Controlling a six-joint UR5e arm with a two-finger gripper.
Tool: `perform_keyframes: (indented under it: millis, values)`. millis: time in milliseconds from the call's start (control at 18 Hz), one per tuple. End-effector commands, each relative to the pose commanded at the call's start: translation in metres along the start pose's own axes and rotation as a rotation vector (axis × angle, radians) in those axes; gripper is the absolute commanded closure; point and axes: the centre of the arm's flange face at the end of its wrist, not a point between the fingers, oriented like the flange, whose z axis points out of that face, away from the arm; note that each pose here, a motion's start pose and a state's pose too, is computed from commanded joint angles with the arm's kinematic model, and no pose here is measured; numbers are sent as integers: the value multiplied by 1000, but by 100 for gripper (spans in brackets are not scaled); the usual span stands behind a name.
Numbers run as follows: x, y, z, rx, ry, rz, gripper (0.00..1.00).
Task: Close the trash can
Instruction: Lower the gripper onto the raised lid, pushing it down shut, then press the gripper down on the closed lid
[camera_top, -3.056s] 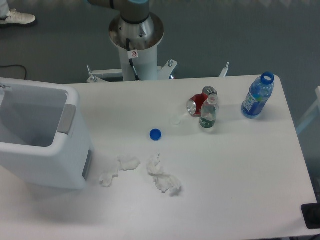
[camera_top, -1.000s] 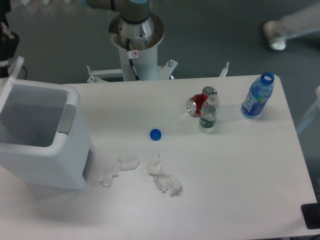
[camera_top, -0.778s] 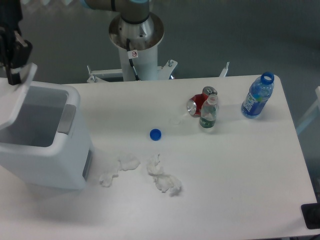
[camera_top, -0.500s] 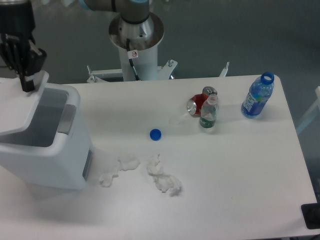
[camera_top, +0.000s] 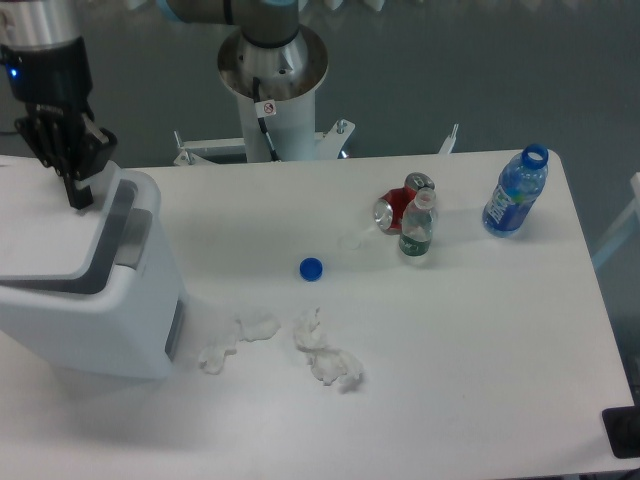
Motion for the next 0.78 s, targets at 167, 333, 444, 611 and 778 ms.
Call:
perform_keyframes:
  millis: [167,333,444,611,778]
  values:
    - [0,-1,5,-7,4,2,100]
    - [-3,0,6,-8,2,-1,100]
    - [-7,1,11,-15,2,-6,100]
    - [-7,0,16,-21,7,-5,100]
    - [-8,0,19,-27,7,-7,100]
